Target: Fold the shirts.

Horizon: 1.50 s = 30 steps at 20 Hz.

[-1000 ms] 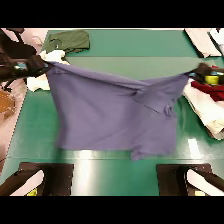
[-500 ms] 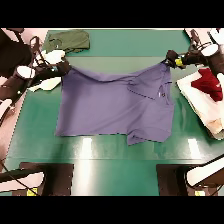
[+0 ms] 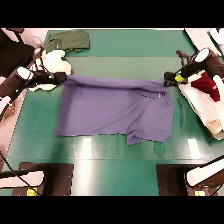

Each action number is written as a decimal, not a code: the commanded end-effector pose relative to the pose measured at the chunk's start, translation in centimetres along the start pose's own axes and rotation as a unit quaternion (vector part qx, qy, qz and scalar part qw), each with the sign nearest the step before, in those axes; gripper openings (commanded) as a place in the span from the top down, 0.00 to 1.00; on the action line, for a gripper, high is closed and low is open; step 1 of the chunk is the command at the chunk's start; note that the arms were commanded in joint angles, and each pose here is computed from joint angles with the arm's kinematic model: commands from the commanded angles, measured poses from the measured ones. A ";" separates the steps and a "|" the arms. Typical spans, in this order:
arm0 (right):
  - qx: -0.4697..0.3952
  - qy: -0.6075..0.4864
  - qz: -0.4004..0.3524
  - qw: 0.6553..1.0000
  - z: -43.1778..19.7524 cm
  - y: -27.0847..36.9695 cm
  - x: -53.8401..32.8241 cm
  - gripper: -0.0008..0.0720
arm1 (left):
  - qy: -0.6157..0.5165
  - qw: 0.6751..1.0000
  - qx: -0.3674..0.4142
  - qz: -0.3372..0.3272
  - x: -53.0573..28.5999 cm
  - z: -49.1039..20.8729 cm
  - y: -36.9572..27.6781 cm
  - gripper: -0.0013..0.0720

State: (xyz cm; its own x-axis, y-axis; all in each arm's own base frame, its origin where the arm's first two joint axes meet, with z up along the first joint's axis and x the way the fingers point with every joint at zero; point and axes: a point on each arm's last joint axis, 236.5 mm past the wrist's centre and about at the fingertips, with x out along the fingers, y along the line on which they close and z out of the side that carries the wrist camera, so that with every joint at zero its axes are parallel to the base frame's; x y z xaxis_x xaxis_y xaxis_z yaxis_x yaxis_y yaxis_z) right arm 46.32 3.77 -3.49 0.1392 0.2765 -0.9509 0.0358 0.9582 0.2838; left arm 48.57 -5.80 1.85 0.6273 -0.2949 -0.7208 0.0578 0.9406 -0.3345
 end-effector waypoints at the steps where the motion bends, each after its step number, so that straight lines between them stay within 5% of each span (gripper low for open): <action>1: -0.004 0.063 -0.021 0.998 -4.5 -0.7 1.9 0.96 | 0.097 0.994 0.028 0.033 -0.1 -5.0 1.8 0.95; 6: 0.005 0.078 -0.015 0.997 -5.6 -0.6 2.5 0.95 | 0.149 0.984 0.046 0.081 -0.6 -7.8 4.5 0.95; 7: 0.007 0.075 -0.012 0.997 -5.2 -0.6 1.8 0.79 | 0.153 0.983 0.044 0.088 -0.7 -8.0 4.8 0.66; 8: 0.010 0.068 -0.012 0.998 -4.8 -0.6 0.7 0.57 | 0.157 0.982 0.037 0.094 -0.8 -8.2 5.1 0.19; 9: 0.011 0.048 -0.012 0.999 -4.1 -0.8 -1.1 0.51 | 0.166 0.980 0.023 0.104 -1.2 -8.6 5.5 0.06; 11: 0.023 0.005 -0.009 1.000 -3.5 -1.4 -5.2 0.51 | 0.189 0.976 0.014 0.110 -2.4 -9.0 6.0 0.09; 12: 0.028 -0.009 0.013 0.999 -3.9 -1.0 -7.3 0.51 | 0.196 0.974 0.008 0.112 -3.3 -9.0 6.4 0.18; 15: 0.060 -0.035 0.121 0.990 -7.0 0.5 -10.3 0.51 | 0.273 0.956 -0.010 0.107 -7.6 -12.0 7.5 0.21; 17: 0.098 -0.042 0.182 0.977 -9.4 0.1 -9.9 0.35 | 0.331 0.941 -0.054 0.050 -9.1 -15.2 6.4 0.21; 19: 0.136 -0.036 0.262 0.955 -12.0 0.4 -9.2 0.30 | 0.351 0.930 -0.108 -0.037 -9.7 -17.2 4.2 0.21; 21: 0.178 -0.032 0.311 0.933 -14.4 -0.2 -8.4 0.27 | 0.366 0.917 -0.150 -0.050 -10.3 -19.3 5.0 0.21; 30: 0.208 -0.052 0.297 0.930 -18.6 -2.1 -7.3 0.27 | 0.407 0.895 -0.184 -0.019 -9.7 -25.9 6.7 0.21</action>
State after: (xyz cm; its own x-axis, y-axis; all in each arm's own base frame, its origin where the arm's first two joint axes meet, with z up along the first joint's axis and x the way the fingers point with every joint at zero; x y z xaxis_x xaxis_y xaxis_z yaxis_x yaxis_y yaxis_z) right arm 27.55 1.32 0.47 0.3344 0.7317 -0.5940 0.3112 0.5092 0.8024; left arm 23.63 -1.57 -7.94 -0.1366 -0.5183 -0.8442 -0.2835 0.8371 -0.4680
